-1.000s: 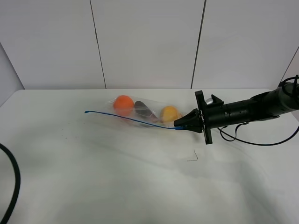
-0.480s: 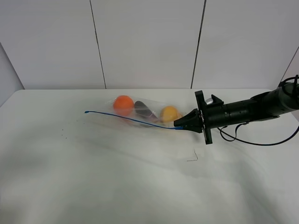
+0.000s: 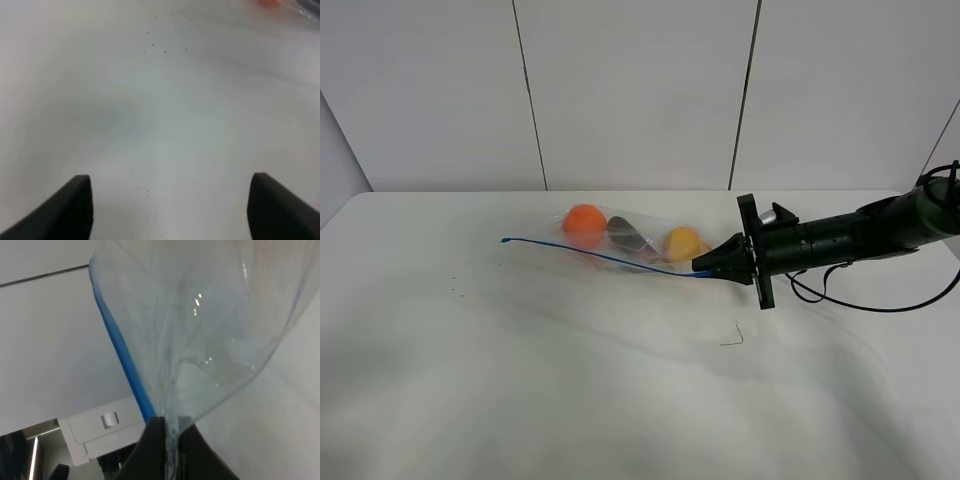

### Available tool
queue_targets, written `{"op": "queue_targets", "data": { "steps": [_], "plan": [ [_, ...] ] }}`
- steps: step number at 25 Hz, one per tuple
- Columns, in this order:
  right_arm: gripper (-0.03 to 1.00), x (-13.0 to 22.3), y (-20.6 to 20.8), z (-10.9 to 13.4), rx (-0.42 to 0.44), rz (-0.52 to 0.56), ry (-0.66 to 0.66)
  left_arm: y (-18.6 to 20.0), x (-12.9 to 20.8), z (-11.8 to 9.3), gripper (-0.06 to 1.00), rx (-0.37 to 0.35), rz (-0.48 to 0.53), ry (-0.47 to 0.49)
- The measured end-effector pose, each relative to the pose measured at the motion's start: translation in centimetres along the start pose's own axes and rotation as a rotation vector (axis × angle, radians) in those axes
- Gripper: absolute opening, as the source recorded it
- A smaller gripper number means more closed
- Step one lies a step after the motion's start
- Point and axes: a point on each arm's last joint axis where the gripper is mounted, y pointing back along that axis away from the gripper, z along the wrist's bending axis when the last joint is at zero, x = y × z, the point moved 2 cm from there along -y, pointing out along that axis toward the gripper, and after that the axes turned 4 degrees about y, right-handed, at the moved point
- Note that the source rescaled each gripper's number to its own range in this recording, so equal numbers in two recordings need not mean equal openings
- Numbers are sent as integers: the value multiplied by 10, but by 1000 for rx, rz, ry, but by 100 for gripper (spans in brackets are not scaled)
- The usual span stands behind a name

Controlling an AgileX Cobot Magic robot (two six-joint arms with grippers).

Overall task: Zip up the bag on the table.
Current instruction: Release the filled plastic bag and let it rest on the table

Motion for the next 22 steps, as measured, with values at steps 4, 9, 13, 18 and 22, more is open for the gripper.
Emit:
{"op": "queue_targets", "data": {
  "steps": [4,9,13,18,22],
  "plan": [
    [0,0,0,0,0,0,0,0,0,0,100,0,0,0],
    [0,0,0,0,0,0,0,0,0,0,100,4,2,2],
    [27,1,0,-1,6,8,4,0,0,-1,100,6,2,2],
    [91,3,3,1,61,52,58,0,0,-1,100,6,2,2],
    [99,-11,15,22,212,110,166,0,0,-1,100,6,2,2]
  ]
}}
